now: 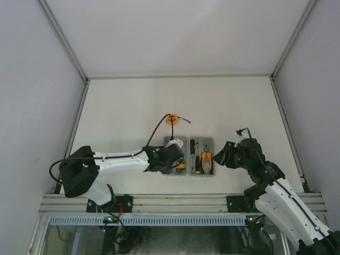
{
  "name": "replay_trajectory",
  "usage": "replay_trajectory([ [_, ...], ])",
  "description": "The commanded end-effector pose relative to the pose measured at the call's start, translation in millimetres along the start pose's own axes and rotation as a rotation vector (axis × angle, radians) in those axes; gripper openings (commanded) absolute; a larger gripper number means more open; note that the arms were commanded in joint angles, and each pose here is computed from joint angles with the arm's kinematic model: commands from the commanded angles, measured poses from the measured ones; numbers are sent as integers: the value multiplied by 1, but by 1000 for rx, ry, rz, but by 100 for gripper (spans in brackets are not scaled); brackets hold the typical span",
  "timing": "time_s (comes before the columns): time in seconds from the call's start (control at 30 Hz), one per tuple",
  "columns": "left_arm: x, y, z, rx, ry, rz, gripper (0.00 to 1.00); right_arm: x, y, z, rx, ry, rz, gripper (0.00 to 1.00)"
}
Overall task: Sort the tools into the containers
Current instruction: Place the engineering item in the storage box.
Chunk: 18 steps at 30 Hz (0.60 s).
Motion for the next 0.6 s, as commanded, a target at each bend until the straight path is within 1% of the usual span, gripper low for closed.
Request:
replay_trajectory([
  [0.0,19,2,-17,11,-59,-7,24,-1,5,-6,14,-33,-35,42],
  [0.17,29,3,-24,27,-96,2,28,0,5,-7,19,-39,-38,42],
  [0.37,45,5,-32,66,-162,31,29,3,4,-9,40,-58,-16,42],
  [0.57,60,9,-38,158,-262,79,30,6,19,-12,133,-59,-61,42],
])
Point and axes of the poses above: each gripper's point midway between its finger pads, its own x axis back along the fingers, its own y axis along the line the jaws close on, z = x × y, the point moved 8 cm from there along x, back along the fingers, and after that the axes turned 2 degrees about -x, right-handed, at the moved point
